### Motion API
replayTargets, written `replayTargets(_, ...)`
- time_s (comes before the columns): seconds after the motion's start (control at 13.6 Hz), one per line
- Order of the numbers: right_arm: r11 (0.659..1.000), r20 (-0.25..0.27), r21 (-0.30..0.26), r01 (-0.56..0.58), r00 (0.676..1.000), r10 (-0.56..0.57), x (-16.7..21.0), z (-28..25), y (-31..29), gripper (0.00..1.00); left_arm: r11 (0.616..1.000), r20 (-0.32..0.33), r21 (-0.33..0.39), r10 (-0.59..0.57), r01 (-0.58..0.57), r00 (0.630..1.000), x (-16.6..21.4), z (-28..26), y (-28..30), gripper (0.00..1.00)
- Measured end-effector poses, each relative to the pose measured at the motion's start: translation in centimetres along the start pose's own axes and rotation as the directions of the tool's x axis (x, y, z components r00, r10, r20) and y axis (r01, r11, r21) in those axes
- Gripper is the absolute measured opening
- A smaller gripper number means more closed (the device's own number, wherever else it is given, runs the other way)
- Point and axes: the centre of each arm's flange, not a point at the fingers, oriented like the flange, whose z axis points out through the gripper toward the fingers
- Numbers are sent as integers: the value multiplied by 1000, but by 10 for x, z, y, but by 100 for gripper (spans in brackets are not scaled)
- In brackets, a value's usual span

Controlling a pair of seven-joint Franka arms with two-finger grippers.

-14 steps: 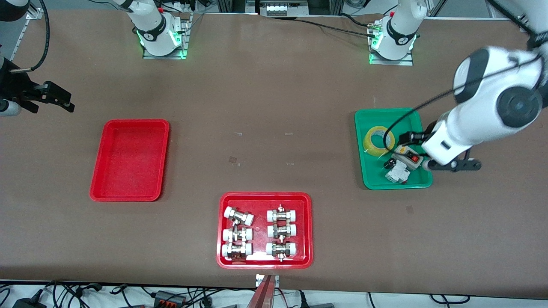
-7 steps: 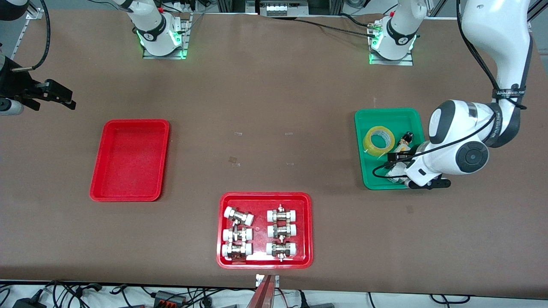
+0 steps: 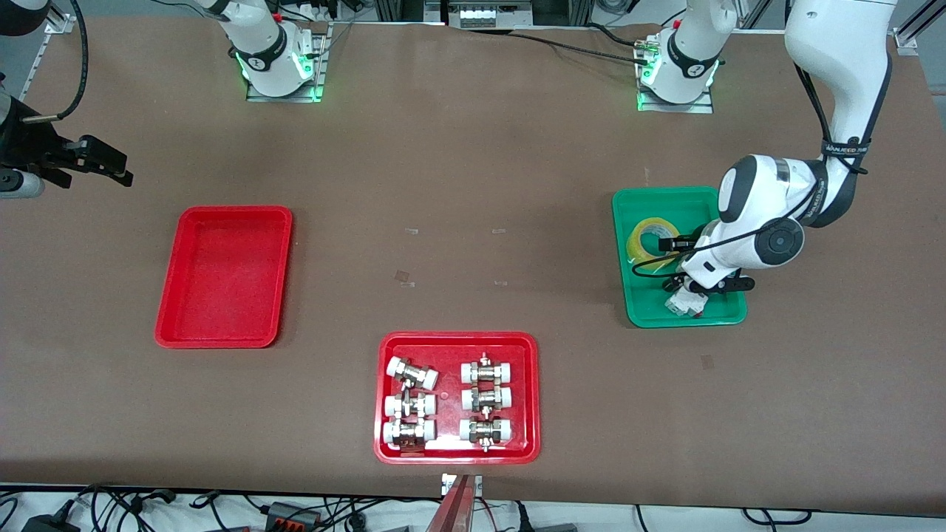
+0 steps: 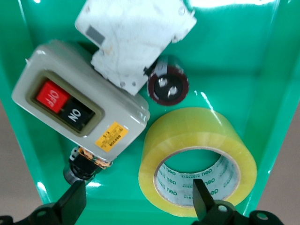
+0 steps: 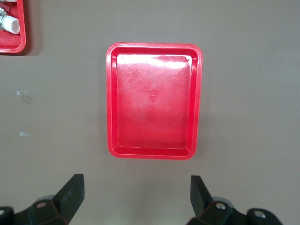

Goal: Left arm passes tape to right arm into tray
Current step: 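Lower the left gripper onto the yellow tape roll in the green tray and grasp it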

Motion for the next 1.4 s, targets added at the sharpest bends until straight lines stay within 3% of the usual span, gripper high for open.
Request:
replayTargets(0.52,1000,0,0,0,1000,0,0,0,0,100,1000,-21,-4,-27,27,999,-11,22,8,96)
replayTargets(0.66,1000,1,0,0,1000,0,0,0,0,100,999,-22,-4,-45,45,999,-12,23,8,81)
replayTargets(0.74,1000,2,0,0,1000,0,0,0,0,100,998,-22,-5,-63,63,998,-12,23,9,81)
replayTargets(0.81,1000,3,0,0,1000,0,0,0,0,100,997,-22,-5,-73,73,997,-13,24,11,73)
replayTargets(1.03,1000,7,1,0,1000,0,-1,1,0,100,997,-21,-4,-76,75,997,-14,24,15,38)
replayTargets(1.18,1000,9,1,0,1000,0,-1,1,0,100,997,-25,-6,-81,81,996,-13,23,12,22)
replayTargets(1.4,1000,11,1,0,1000,0,-1,1,0,100,997,-25,-6,-81,81,996,-13,22,12,21)
